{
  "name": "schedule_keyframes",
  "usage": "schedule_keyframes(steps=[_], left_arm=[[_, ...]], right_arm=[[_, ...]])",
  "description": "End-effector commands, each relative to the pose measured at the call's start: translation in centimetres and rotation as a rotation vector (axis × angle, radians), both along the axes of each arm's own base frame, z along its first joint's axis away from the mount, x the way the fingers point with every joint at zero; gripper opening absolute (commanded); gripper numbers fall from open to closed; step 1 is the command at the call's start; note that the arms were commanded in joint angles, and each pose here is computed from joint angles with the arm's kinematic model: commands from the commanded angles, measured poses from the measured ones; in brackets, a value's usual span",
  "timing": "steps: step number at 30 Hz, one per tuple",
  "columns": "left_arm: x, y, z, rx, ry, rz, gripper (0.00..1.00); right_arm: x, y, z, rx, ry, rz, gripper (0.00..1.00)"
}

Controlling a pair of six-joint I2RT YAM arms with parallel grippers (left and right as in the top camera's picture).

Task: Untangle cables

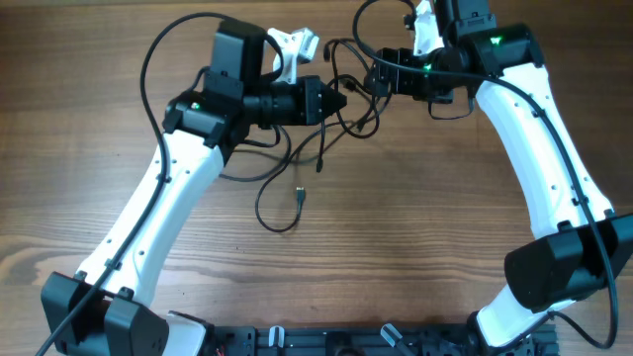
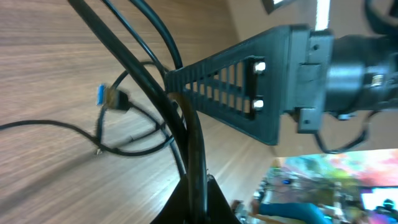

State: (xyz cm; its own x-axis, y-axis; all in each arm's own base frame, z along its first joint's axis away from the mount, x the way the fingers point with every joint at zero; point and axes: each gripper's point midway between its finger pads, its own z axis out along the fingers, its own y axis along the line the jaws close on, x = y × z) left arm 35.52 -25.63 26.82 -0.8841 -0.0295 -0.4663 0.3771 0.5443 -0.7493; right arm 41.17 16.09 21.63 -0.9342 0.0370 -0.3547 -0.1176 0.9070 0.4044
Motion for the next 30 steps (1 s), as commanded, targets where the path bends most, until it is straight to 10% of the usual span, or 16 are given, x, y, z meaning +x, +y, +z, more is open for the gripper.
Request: schedule_keyframes(steps=[1, 6, 13, 17, 30], left_arm=[[-1.0, 0.3, 2.7, -0.151, 0.102, -0.038, 0.04], [-1.2, 0.8, 5.9, -0.303, 0.125, -0.108, 0.04], [-2.2, 0.6, 12.5, -0.484, 0.045, -0.269, 0.11], [-1.4, 1.8, 15.0, -0.533, 0.017, -0.244, 0.49], [-0.7, 7.0, 17.3, -0.530, -0.117, -0.240, 0.53]], right_arm=[[0.1, 0.0, 0.9, -0.009, -0.041, 0.034, 0.93], [-0.5, 0.9, 0.9, 0.027, -0.042, 0.111, 0.86], [-0.6, 0.8, -2.4, 0.025, 0.002, 0.091, 0.32], [0.1, -0.2, -2.7, -0.021, -0.005, 0.037, 0.24], [0.7, -0.9, -3.3, -0.026, 0.027, -0.056, 0.05]])
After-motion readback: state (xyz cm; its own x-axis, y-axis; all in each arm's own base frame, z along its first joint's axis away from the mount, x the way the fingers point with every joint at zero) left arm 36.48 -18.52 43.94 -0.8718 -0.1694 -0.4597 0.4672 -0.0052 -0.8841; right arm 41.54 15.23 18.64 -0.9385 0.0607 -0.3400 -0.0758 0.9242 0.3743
